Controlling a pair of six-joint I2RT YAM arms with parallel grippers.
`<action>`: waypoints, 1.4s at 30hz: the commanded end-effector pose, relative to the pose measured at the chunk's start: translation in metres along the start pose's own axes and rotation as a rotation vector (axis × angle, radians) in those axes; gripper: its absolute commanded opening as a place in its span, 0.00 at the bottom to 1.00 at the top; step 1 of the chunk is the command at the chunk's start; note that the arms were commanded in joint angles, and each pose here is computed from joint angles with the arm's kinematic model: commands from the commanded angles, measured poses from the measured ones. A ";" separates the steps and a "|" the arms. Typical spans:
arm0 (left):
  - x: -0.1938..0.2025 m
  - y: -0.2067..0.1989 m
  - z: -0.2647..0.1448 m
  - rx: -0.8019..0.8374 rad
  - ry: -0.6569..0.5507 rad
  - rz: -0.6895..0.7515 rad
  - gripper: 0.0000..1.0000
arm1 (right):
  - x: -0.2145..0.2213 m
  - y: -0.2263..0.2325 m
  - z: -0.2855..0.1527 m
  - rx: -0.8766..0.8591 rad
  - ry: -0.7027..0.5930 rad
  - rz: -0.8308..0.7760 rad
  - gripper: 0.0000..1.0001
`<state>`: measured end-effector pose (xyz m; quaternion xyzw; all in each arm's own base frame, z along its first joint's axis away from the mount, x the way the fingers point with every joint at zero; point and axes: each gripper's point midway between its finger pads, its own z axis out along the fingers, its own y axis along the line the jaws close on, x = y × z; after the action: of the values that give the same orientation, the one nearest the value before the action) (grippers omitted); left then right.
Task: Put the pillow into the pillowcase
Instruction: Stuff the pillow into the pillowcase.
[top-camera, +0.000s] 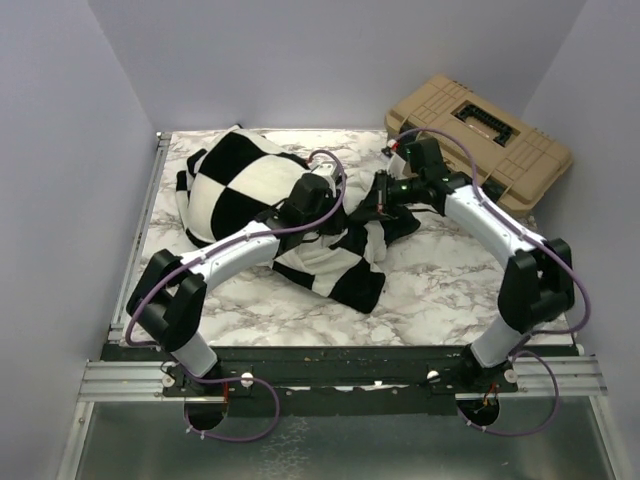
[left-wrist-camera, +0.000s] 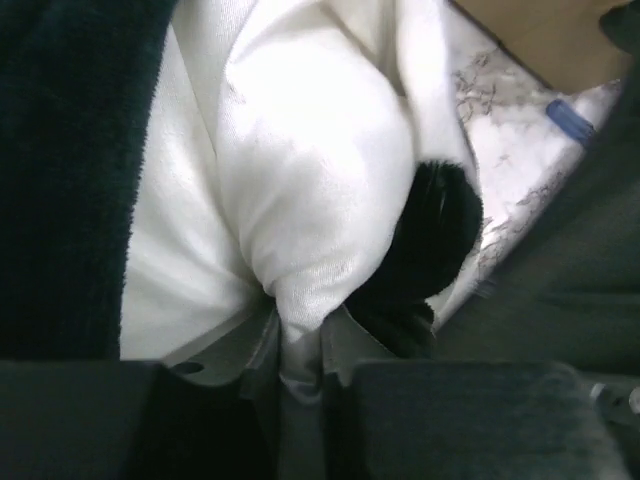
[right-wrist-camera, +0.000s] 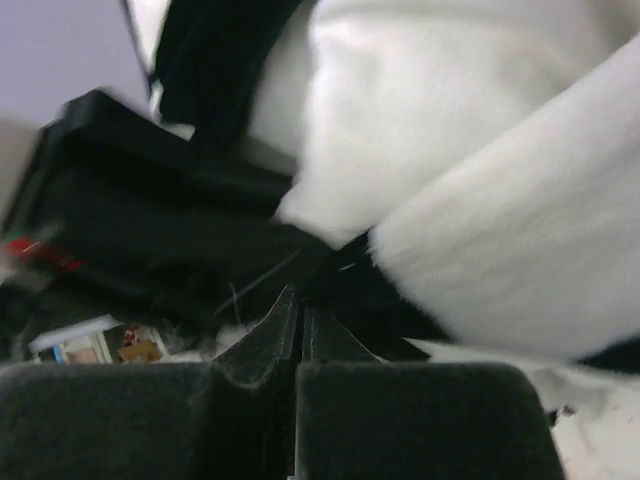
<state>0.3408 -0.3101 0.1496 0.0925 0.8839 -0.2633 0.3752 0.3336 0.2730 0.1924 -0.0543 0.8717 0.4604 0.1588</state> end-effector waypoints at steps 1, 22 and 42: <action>0.100 0.024 0.038 0.006 0.235 -0.104 0.09 | 0.007 0.074 -0.065 -0.175 -0.109 -0.141 0.00; -0.047 -0.036 -0.079 0.179 -0.151 -0.049 0.64 | -0.016 0.061 -0.066 -0.154 -0.190 -0.185 0.00; 0.065 0.026 0.021 -0.040 0.183 -0.020 0.33 | -0.001 -0.026 -0.048 0.220 -0.095 0.036 0.39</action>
<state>0.3524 -0.3038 0.1366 0.0645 0.8912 -0.2670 0.3610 0.3243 0.2402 0.2489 -0.0515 0.8487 0.4616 0.2530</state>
